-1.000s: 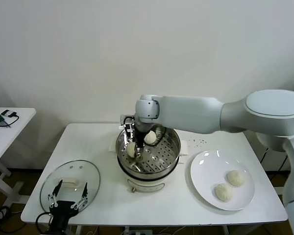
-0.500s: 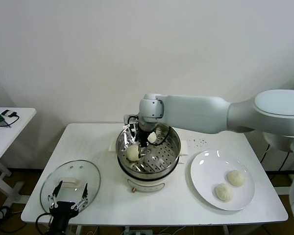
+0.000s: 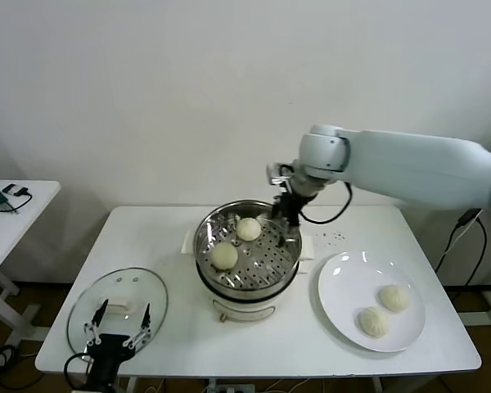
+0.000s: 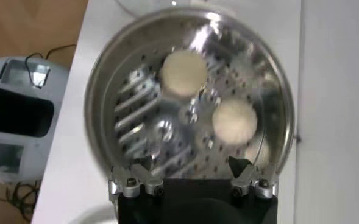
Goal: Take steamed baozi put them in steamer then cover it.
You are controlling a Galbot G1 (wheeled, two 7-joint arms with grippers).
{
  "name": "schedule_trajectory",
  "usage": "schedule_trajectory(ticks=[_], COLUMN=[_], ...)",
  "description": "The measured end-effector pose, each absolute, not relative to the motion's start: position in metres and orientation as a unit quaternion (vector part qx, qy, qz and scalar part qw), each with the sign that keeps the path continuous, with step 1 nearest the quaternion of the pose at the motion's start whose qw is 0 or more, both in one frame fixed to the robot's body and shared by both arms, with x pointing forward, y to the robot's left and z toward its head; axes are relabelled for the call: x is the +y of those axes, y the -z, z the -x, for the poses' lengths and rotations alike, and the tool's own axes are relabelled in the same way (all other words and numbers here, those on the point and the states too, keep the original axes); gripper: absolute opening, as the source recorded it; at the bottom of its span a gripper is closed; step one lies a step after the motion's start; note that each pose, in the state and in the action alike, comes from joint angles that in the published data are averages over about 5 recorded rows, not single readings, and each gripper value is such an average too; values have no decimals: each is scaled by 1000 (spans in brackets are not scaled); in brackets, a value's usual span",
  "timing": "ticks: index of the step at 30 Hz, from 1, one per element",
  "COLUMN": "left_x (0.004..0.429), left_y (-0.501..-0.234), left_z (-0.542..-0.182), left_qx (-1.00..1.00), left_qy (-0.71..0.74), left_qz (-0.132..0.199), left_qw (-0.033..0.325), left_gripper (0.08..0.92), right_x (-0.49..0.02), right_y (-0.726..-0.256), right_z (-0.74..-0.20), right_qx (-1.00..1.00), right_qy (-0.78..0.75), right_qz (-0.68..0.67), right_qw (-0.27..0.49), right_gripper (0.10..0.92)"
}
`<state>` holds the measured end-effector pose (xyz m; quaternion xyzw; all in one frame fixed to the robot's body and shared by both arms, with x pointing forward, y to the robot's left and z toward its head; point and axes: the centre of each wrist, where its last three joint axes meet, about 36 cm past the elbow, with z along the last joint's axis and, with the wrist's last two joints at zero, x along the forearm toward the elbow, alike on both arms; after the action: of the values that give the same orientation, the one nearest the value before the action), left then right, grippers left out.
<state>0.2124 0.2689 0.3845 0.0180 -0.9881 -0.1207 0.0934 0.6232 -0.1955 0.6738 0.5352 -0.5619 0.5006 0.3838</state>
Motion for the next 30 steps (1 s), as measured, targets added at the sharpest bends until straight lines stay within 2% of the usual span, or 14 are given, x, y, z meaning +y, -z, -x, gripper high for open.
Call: schedule_trajectory(ticks=[7, 15, 30], left_x=[272, 272, 272], left_y=[-382, -381, -377], left_z=[-210, -209, -207], left_qx=[-987, -987, -985], left_qy=[124, 126, 133], left_qz=[-21, -24, -29], left_qw=[98, 100, 110], left_gripper=[823, 823, 823], right_x=[-266, -328, -360], right_y=[-647, -586, -493], right_z=[-603, -577, -544], right_qx=[-559, -545, -512], right_qy=[-503, -500, -489], right_qz=[-514, -495, -502], right_qw=[412, 456, 497], right_gripper=[823, 823, 823])
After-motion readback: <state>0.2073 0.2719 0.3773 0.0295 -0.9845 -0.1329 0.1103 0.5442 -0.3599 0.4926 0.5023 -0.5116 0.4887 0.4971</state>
